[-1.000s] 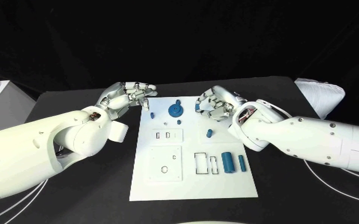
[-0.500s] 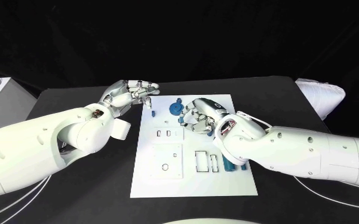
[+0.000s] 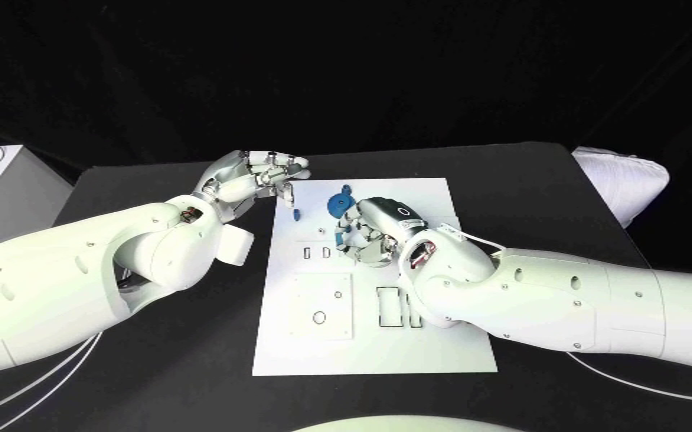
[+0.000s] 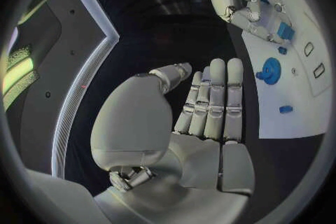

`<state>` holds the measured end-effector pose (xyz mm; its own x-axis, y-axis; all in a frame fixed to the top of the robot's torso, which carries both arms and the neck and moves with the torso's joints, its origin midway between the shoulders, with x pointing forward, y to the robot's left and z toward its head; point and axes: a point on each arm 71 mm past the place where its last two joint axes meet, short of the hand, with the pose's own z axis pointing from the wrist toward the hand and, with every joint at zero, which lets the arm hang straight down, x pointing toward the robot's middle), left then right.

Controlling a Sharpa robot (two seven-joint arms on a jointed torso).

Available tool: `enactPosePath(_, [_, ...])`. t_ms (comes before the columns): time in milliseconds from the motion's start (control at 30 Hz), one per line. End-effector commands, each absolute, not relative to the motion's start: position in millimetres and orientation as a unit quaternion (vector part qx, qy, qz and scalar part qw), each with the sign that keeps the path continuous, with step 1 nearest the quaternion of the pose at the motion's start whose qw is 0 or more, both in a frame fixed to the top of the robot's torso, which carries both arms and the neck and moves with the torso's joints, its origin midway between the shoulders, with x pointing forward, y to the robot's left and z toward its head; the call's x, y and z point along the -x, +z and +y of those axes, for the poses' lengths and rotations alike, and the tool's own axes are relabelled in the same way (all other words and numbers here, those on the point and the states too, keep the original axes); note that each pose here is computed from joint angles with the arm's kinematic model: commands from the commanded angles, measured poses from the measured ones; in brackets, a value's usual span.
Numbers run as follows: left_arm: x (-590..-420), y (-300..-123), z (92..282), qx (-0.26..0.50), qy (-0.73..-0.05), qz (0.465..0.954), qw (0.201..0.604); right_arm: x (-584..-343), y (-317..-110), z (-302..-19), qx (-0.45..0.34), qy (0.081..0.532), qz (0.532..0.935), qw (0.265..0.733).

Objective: Assemble the parts on the task board

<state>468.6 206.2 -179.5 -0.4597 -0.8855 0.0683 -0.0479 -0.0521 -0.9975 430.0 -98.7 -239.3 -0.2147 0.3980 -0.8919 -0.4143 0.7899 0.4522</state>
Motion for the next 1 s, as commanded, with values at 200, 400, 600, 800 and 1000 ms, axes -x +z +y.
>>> enactPosePath(200, [-467.9,-179.3,203.1,0.385,-0.617,0.6,0.334,-427.8,-246.4,-90.4,0.027,0.312,0.711,0.629])
enactPosePath(400, [-467.8,-179.5,203.0,0.384,-0.616,0.601,0.334,-427.7,-252.0,-88.9,0.032,0.306,0.719,0.624])
enactPosePath(600, [-467.8,-179.6,202.9,0.383,-0.616,0.602,0.334,-427.8,-254.8,-88.0,0.036,0.302,0.723,0.62])
enactPosePath(800, [-467.8,-179.7,202.7,0.383,-0.616,0.602,0.334,-428.3,-256.8,-86.9,0.039,0.298,0.726,0.618])
enactPosePath(1000, [-467.8,-179.8,202.9,0.383,-0.616,0.602,0.334,-428.0,-257.9,-85.6,0.042,0.297,0.728,0.617])
